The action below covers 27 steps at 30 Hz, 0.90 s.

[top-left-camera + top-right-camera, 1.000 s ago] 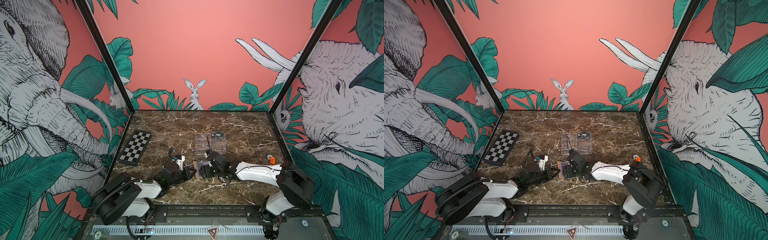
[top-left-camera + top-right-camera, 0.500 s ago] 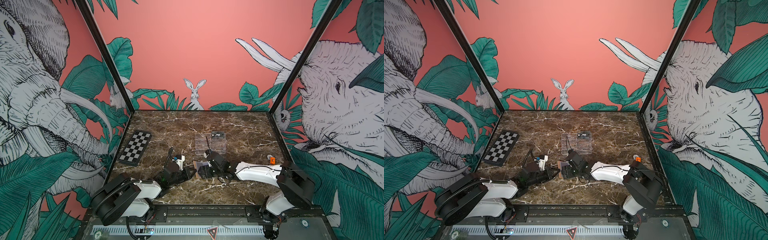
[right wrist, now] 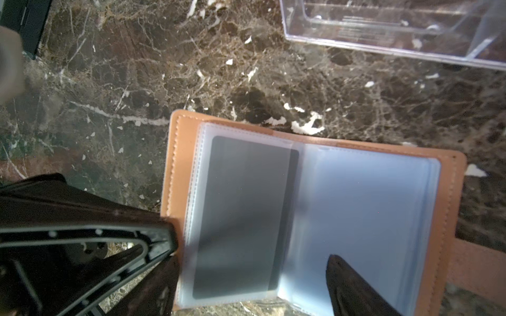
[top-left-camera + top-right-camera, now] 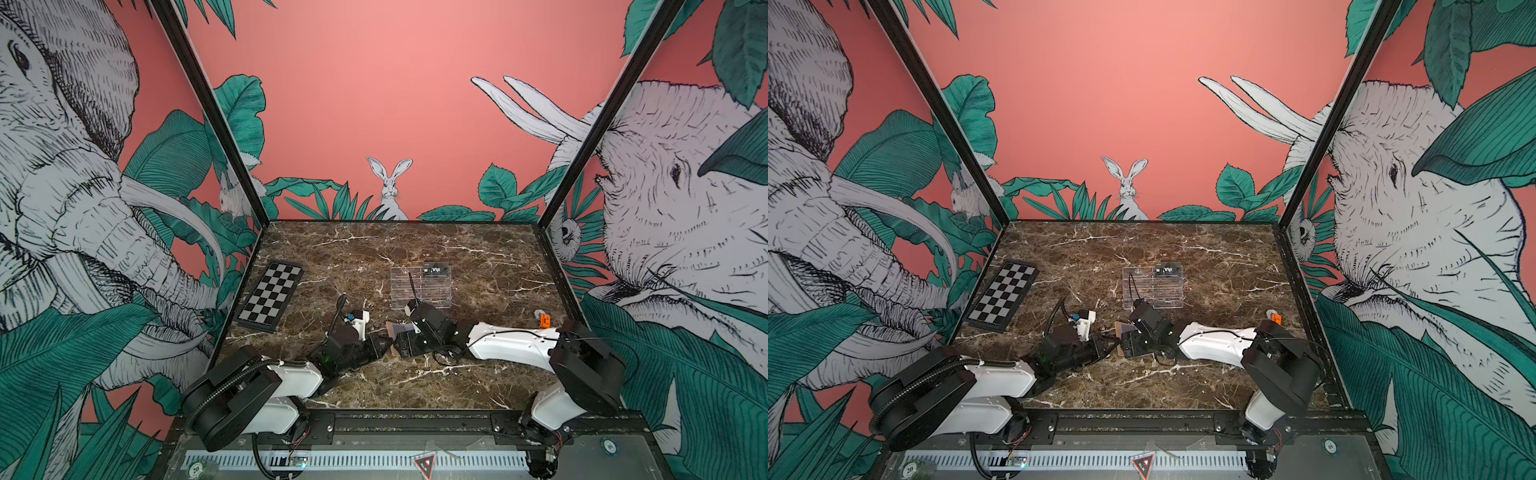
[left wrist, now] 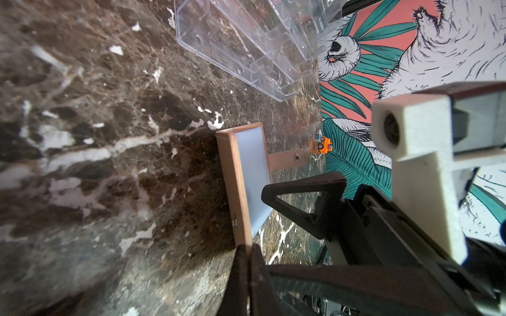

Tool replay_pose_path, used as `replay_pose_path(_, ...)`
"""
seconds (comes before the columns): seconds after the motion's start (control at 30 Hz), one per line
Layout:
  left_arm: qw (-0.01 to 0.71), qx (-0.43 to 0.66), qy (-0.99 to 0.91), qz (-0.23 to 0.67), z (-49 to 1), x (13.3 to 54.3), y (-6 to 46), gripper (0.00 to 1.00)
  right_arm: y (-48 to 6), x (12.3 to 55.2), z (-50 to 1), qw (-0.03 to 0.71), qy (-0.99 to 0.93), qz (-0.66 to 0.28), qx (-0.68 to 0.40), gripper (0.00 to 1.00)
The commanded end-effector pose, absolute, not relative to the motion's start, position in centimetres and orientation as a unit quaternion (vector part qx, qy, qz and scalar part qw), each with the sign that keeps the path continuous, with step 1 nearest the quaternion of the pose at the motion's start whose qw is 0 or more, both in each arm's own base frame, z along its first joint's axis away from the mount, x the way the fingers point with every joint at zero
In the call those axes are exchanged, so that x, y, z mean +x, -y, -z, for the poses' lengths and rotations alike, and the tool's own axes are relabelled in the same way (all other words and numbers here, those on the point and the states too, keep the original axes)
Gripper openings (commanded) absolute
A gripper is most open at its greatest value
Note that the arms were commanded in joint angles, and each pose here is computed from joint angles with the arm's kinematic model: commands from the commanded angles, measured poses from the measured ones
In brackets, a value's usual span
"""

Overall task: Take the credit cards out of the card holder
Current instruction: Flip over the card slot in the card holder.

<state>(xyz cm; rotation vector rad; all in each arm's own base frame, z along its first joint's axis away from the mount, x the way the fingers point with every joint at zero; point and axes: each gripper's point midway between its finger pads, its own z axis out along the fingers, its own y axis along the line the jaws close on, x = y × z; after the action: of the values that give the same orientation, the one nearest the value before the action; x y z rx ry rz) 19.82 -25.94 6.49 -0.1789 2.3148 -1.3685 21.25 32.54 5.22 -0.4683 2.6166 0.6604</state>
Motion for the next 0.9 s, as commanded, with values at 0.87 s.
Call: replay_pose_path(0.87, 0.225, -0.046, -0.843, 0.487, -6.1, 19.2, 25.7, 0.00, -30.7, 22.5, -5.9, 0.227, -0.938, -0.209, -0.161, 0.84)
